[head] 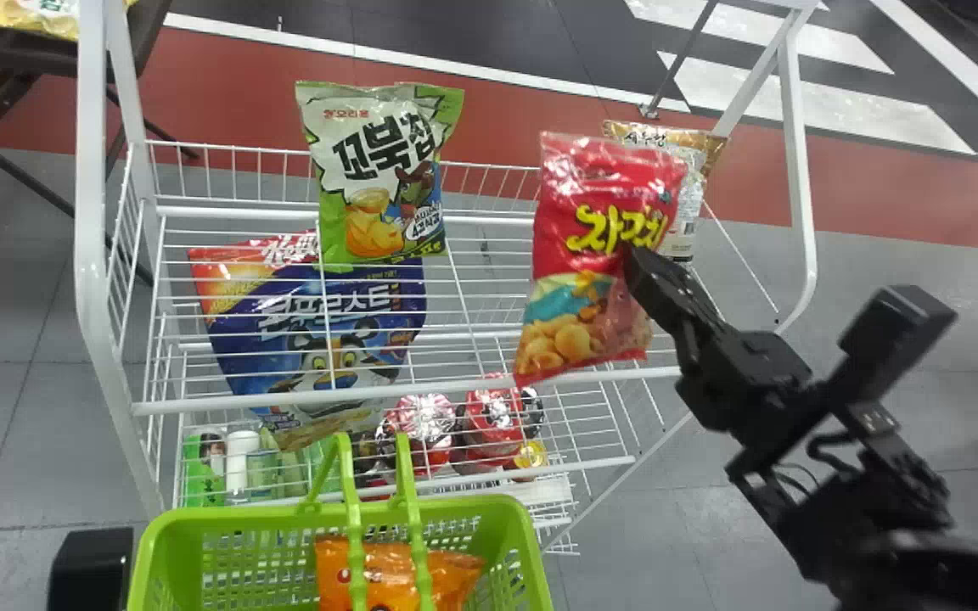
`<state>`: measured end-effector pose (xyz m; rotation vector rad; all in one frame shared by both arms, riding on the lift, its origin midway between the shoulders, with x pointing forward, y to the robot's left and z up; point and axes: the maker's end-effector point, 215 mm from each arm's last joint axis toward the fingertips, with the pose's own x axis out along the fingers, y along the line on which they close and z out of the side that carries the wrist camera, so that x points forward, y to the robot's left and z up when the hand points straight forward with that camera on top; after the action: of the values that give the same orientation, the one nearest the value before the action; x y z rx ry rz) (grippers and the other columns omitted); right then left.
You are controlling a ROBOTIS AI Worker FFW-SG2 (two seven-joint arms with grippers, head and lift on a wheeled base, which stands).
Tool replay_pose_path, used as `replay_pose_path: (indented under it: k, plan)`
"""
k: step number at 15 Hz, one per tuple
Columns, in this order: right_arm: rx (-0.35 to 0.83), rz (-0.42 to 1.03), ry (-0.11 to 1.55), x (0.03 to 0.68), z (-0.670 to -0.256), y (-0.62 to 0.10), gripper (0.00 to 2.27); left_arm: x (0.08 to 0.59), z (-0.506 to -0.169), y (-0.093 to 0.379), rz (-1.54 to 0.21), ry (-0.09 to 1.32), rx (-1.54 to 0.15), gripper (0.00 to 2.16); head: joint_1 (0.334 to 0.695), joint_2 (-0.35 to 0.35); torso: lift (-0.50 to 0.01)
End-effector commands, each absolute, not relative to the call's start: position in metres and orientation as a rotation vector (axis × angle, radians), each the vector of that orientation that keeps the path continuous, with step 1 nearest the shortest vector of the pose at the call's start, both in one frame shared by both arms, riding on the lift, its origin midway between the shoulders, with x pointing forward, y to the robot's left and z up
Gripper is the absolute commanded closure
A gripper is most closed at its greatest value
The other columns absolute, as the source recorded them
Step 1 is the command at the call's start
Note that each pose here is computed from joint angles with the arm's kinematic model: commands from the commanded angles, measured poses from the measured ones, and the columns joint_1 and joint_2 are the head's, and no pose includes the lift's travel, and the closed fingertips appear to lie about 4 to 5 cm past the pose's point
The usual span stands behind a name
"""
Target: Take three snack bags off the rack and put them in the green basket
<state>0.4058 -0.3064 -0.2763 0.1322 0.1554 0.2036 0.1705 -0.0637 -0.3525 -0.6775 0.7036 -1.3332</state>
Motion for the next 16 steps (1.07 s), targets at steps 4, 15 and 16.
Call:
replay_pose_path:
  k: [4,15,16]
  plan:
    - [0.254,0.334,0.465,0.348,-0.340,-0.266,2.13,0.179,-0.349,-0.061,-1.313,0.677,-0.689,0.93,0.695,-0.350,-0.020]
    - [0.768,0.646,0.931,0.226,-0.405,-0.138,2.13,0.182,-0.343,-0.061,-1.315,0.652,-0.693,0.93,0.695,-0.350,-0.020]
    - [0.801,0.668,0.973,0.214,-0.406,-0.131,2.13,0.181,-0.344,-0.062,-1.317,0.653,-0.695,0.93,0.695,-0.350,-0.020]
